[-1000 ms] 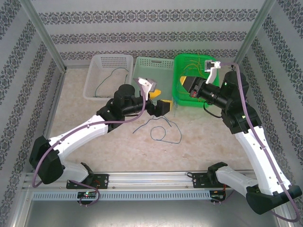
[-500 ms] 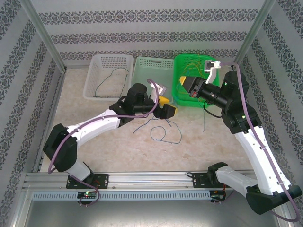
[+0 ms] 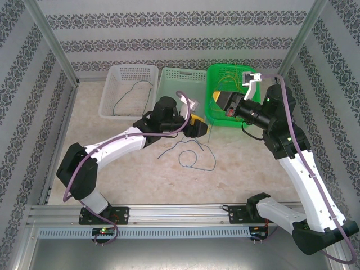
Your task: Untangle the cables
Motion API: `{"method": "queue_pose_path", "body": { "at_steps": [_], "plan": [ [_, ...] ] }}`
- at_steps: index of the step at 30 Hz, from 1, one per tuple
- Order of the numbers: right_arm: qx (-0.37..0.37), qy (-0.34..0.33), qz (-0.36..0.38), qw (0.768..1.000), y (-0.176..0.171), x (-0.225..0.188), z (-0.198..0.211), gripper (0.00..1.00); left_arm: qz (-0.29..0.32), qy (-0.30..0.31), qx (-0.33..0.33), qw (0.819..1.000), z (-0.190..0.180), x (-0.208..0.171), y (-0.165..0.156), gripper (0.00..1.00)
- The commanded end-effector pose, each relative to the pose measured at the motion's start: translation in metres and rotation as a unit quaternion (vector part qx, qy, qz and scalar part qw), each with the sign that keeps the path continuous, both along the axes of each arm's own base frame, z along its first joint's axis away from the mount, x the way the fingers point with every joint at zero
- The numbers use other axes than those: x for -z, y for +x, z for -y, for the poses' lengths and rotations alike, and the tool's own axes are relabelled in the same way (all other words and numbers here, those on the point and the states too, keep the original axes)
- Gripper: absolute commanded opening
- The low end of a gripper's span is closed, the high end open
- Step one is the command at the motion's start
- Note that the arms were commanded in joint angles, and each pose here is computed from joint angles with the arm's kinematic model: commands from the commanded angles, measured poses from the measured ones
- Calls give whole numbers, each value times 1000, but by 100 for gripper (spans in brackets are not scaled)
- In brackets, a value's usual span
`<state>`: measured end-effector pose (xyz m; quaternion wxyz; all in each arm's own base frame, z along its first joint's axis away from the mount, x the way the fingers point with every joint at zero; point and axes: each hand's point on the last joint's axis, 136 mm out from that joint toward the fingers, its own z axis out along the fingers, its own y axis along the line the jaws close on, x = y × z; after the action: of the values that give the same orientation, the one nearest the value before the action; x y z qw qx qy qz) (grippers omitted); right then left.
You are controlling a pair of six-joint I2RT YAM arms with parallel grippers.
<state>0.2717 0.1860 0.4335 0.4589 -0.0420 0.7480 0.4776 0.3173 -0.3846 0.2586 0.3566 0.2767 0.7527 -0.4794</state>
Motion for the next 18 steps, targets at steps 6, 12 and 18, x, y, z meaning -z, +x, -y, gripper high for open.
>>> {"method": "queue_pose_path", "body": {
  "at_steps": [6, 12, 18],
  "plan": [
    [-26, 7, 23, 999, -13, -15, -5, 0, 12, -19, 3, 1000, -7, -11, 3, 58],
    [-25, 7, 22, 999, -12, -13, -5, 0, 5, -29, 16, 999, -2, -13, 1, 48],
    [-26, 5, 16, 1000, -9, -9, -7, 0, -3, -36, 19, 999, 0, -12, 2, 54]
  ]
}}
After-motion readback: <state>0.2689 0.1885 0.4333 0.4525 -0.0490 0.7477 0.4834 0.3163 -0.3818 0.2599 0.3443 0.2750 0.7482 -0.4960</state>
